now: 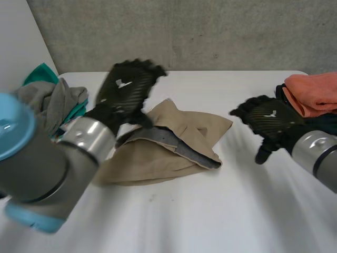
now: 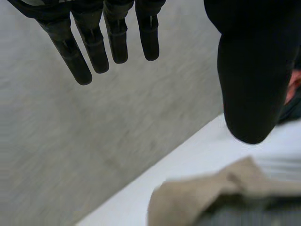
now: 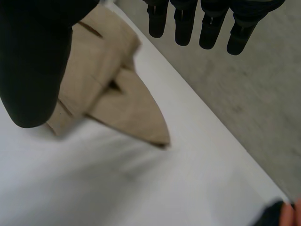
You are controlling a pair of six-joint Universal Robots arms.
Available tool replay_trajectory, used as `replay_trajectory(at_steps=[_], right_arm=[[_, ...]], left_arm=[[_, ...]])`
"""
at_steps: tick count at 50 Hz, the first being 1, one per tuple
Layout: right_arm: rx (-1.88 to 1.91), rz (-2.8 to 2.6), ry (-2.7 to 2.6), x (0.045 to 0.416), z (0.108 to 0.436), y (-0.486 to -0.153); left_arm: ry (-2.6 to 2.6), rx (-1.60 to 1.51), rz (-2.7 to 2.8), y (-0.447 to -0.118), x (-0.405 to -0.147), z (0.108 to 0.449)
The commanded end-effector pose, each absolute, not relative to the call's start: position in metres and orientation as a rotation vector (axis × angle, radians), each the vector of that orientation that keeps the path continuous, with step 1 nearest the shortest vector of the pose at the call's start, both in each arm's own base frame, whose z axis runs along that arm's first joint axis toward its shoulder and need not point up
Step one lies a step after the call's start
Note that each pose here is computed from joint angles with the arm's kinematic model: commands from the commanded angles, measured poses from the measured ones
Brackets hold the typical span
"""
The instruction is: Fold the laundry.
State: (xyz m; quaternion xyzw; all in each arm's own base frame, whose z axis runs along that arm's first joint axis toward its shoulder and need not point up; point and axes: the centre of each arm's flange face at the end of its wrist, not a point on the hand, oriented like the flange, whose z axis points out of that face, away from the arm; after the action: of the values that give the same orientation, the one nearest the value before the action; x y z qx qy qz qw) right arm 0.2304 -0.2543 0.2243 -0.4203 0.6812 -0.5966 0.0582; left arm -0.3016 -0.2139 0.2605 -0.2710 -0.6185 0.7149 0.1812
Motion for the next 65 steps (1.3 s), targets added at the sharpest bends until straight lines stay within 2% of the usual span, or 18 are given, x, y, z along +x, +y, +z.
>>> replay_trajectory(at_steps=[1,2,7,11,19,26,31,35,39,43,44,47,51,53,56,59,61,65], right_arm=[[-1.473,-1.74,1.862,0.271,0.217,-0.211],[-1.565,-1.729,1.791,0.283,0.21,-0.197],[-1.794,-1.697,1.68,0.299,0.182,-0.181],[-1.964,-1.699,1.629,0.303,0.157,-0.191],[-2.03,-1.84,1.548,0.318,0.14,-0.218],[-2.037,-1.868,1.565,0.326,0.122,-0.238],[-2.082,-1.934,1.517,0.334,0.114,-0.252],[-2.074,-2.042,1.522,0.33,0.125,-0.275],[-2.015,-2.176,1.56,0.322,0.153,-0.295],[-1.87,-2.318,1.541,0.318,0.2,-0.297],[-1.777,-2.355,1.547,0.315,0.22,-0.295],[-1.62,-2.395,1.569,0.309,0.249,-0.292],[-1.387,-2.444,1.673,0.281,0.307,-0.294],[-1.354,-2.421,1.718,0.273,0.317,-0.292],[-1.317,-2.298,1.842,0.262,0.319,-0.287],[-1.261,-2.099,1.972,0.259,0.301,-0.276],[-1.204,-1.963,2.063,0.256,0.283,-0.269],[-1.062,-1.719,2.183,0.251,0.248,-0.247]], left_arm=[[-2.068,-0.699,1.95,-0.2,-0.255,0.219],[-2.1,-0.698,1.938,-0.199,-0.251,0.214],[-2.283,-0.665,1.842,-0.2,-0.227,0.183],[-2.357,-0.675,1.76,-0.202,-0.224,0.163],[-2.414,-0.688,1.685,-0.218,-0.229,0.14],[-2.397,-0.706,1.668,-0.228,-0.236,0.134],[-2.355,-0.696,1.731,-0.234,-0.239,0.142],[-2.297,-0.678,1.813,-0.238,-0.24,0.162],[-2.189,-0.646,1.938,-0.24,-0.241,0.197],[-2.058,-0.608,2.071,-0.239,-0.241,0.237],[-2.034,-0.602,2.094,-0.238,-0.24,0.244],[-1.938,-0.576,2.178,-0.234,-0.239,0.277],[-1.784,-0.546,2.284,-0.224,-0.239,0.323],[-1.732,-0.53,2.312,-0.22,-0.238,0.338],[-1.74,-0.544,2.297,-0.219,-0.241,0.336],[-1.806,-0.571,2.237,-0.223,-0.245,0.317],[-1.863,-0.598,2.181,-0.226,-0.249,0.3],[-1.879,-0.631,2.145,-0.222,-0.256,0.291]])
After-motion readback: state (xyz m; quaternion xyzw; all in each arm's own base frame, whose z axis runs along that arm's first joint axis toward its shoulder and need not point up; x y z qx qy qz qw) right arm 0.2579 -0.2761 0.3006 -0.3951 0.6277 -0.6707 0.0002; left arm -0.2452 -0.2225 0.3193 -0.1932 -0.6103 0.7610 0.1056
